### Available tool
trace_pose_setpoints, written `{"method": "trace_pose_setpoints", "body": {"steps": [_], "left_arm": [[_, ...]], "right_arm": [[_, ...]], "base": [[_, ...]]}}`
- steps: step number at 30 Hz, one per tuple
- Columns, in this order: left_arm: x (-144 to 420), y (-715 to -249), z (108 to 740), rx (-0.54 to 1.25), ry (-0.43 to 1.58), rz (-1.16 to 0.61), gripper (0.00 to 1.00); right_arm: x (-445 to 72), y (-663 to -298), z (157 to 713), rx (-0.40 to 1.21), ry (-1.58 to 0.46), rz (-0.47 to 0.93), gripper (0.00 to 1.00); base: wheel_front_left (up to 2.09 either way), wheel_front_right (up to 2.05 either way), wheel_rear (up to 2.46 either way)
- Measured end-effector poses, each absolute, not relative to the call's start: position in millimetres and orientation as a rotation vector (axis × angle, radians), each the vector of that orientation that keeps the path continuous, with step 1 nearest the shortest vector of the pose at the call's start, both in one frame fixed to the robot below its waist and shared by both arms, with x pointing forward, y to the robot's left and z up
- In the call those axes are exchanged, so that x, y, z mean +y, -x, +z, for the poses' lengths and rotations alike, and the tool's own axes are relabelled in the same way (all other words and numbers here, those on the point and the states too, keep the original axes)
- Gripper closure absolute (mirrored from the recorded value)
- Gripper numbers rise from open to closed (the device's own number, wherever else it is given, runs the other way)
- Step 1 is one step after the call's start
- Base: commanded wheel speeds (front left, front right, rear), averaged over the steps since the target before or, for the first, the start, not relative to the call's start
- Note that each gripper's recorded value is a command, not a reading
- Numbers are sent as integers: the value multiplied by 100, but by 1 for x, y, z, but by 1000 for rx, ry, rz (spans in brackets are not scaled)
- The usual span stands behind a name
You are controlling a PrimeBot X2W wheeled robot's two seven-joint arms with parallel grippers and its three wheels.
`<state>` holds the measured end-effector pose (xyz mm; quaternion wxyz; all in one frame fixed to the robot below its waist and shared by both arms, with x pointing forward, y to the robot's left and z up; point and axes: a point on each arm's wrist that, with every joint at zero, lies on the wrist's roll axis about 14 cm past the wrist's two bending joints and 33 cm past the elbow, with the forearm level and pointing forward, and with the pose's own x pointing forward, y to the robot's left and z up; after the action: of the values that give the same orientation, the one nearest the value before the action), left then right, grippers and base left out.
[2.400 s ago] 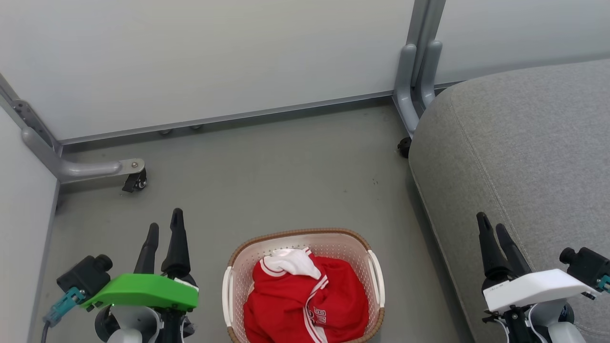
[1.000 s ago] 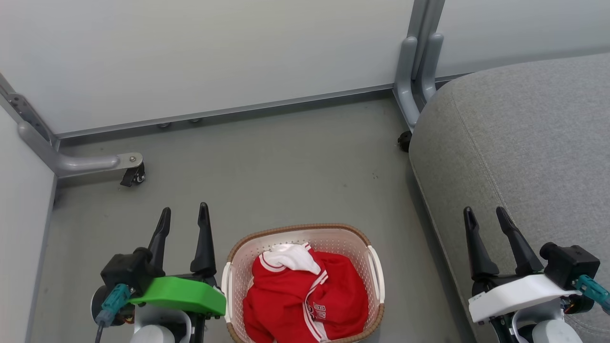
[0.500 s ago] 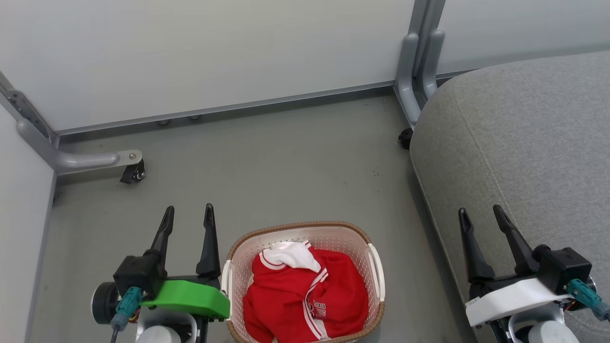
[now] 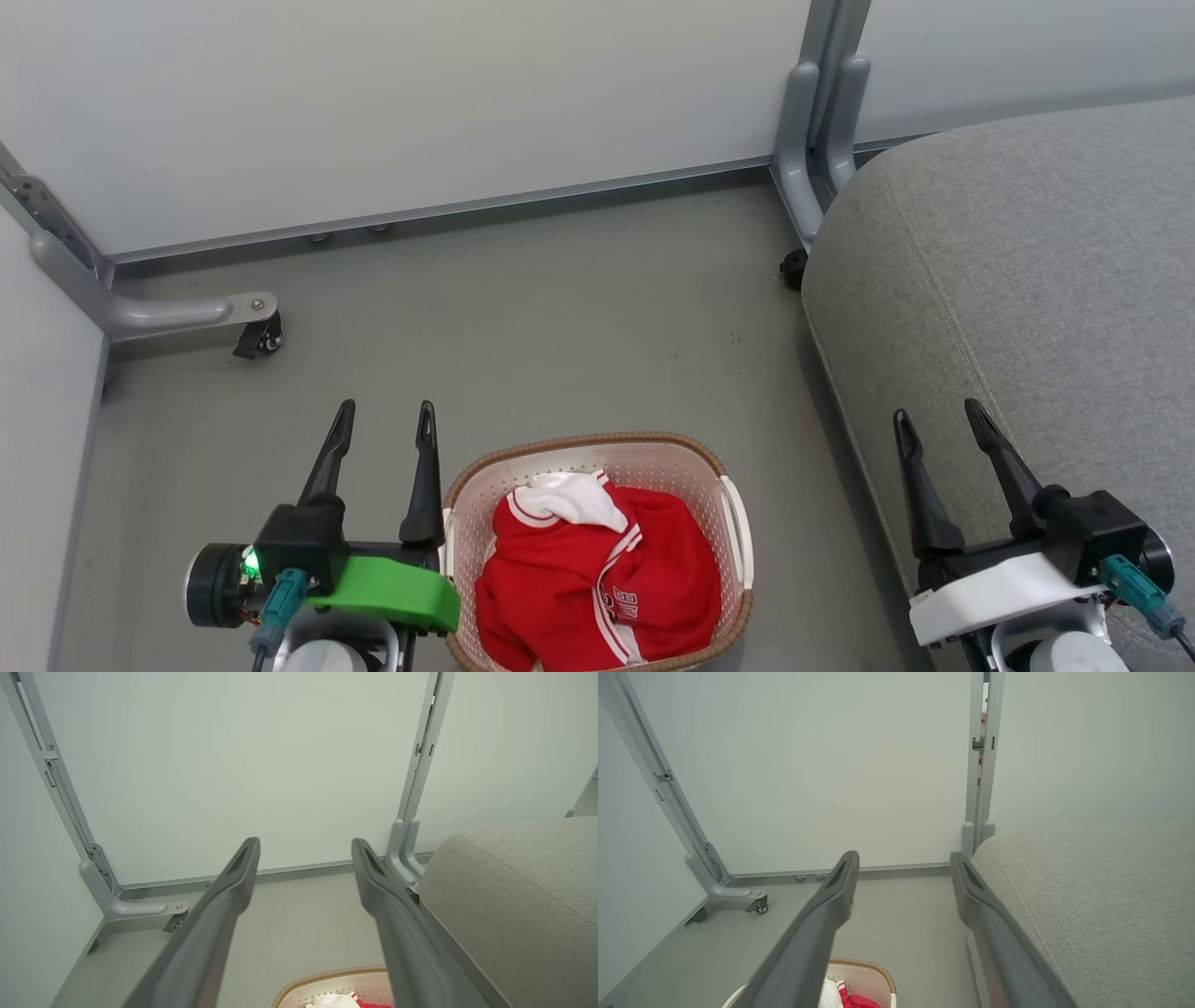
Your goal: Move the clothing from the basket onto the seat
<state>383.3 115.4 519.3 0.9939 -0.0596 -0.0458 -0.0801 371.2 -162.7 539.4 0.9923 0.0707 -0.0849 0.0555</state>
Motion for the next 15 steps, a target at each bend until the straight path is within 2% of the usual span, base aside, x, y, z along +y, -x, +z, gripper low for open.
{"method": "trace_pose_setpoints", "body": {"steps": [15], "left_arm": [[108,-380,523,-118,61,-186,0]], "right_arm": [[-160,-367,546,-198,-82,124,0]], "base": [[0,0,0]]}}
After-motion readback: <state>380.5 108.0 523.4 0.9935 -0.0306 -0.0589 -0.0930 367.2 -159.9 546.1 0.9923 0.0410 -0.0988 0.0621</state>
